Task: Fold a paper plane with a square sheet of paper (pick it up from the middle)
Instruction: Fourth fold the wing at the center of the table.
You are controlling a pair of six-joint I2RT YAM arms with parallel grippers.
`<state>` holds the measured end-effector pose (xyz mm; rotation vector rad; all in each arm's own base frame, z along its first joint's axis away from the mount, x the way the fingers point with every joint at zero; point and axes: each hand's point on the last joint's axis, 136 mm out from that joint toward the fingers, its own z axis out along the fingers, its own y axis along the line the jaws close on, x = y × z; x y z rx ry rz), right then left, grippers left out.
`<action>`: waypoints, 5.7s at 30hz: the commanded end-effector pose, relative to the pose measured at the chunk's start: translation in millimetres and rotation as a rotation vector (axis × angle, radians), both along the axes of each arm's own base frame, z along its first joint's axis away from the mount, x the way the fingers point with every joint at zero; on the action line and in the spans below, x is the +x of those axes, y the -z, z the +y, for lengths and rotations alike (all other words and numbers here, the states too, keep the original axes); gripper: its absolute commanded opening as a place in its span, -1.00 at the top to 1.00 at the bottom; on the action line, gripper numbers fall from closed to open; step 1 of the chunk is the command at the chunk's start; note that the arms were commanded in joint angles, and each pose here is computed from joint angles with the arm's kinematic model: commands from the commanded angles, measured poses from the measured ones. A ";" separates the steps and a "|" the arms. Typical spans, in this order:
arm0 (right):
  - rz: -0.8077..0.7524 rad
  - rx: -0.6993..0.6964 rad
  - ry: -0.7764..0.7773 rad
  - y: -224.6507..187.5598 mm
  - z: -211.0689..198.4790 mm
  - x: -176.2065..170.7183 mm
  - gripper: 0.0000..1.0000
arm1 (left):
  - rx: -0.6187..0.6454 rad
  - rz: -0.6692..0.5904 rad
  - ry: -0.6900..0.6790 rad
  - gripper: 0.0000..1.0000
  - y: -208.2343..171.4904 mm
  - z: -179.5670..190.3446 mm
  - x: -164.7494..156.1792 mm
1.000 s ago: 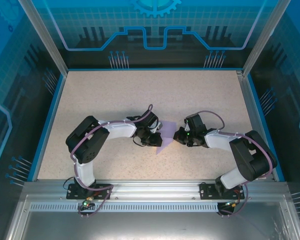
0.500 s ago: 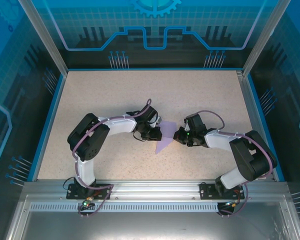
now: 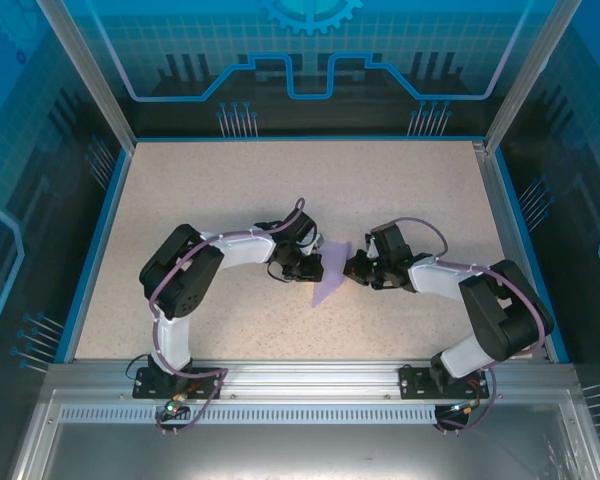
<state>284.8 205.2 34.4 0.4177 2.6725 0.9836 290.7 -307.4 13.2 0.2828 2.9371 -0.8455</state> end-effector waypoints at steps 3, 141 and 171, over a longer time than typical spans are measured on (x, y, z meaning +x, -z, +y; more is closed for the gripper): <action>-0.011 0.082 -0.020 -15.1 20.1 7.5 0.99 | 0.080 0.023 0.005 0.82 25.4 14.5 -2.4; -0.017 0.166 -0.056 -6.4 67.1 34.3 0.99 | -0.106 -0.007 -0.059 0.97 3.5 7.6 1.5; 0.014 0.126 -0.031 15.3 70.6 45.7 0.99 | -0.131 -0.029 -0.061 1.00 -11.7 13.7 -5.9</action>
